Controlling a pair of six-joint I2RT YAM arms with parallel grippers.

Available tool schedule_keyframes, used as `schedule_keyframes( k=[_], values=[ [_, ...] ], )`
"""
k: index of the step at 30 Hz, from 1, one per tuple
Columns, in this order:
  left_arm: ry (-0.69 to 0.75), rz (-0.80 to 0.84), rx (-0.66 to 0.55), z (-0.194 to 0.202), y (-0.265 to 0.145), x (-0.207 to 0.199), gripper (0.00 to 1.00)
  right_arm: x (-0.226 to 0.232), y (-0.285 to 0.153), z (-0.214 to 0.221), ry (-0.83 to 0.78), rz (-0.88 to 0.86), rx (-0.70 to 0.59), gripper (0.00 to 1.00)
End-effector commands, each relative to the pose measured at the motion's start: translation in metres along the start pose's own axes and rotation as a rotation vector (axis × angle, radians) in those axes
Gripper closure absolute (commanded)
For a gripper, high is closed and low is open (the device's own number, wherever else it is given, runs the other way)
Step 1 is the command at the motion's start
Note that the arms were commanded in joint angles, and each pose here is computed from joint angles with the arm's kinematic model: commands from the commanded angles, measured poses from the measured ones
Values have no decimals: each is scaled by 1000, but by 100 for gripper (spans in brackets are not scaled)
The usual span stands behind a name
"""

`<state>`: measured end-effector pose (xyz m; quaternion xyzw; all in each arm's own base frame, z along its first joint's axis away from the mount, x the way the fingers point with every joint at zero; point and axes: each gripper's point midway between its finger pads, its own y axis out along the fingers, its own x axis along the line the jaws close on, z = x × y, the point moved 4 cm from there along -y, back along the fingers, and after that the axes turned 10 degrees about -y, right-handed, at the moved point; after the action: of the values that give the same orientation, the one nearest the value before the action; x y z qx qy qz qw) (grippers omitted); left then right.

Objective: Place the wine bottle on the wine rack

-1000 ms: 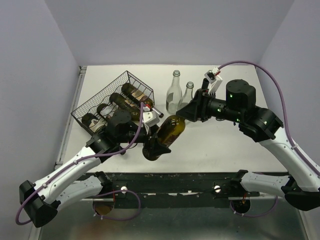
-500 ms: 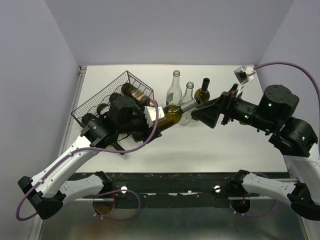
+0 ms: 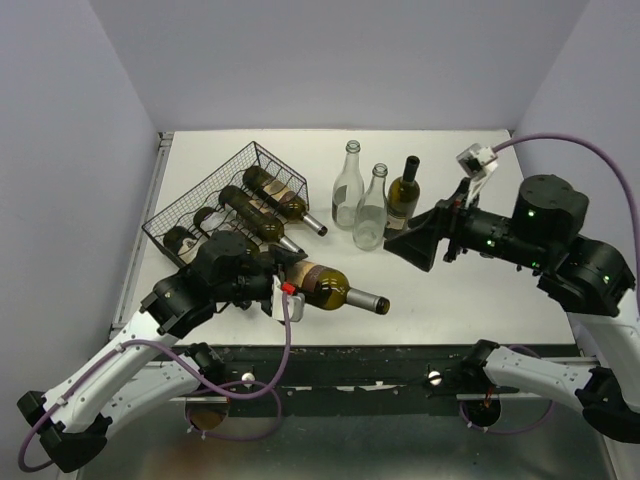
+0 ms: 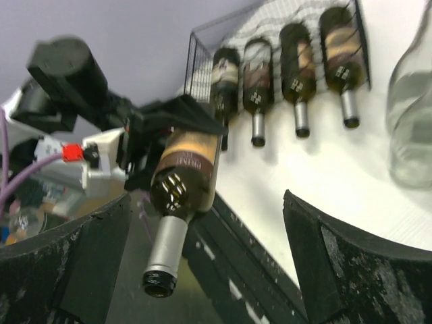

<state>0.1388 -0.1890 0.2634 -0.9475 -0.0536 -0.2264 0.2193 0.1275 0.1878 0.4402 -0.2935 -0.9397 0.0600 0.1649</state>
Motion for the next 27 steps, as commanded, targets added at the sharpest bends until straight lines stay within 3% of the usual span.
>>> schedule_keyframes(
  k=[1, 10, 23, 27],
  values=[
    [266, -75, -91, -36, -7, 30, 100, 6, 25, 52, 24, -147, 224, 0],
    [422, -184, -13, -39, -8, 61, 100, -3, 42, 110, 69, -188, 414, 1],
    [460, -227, 70, -28, 1, 75, 100, 1, 61, 122, 128, -264, 431, 2],
    [464, -231, 90, -27, 4, 79, 100, 0, 68, 133, 147, -270, 469, 9]
  ],
)
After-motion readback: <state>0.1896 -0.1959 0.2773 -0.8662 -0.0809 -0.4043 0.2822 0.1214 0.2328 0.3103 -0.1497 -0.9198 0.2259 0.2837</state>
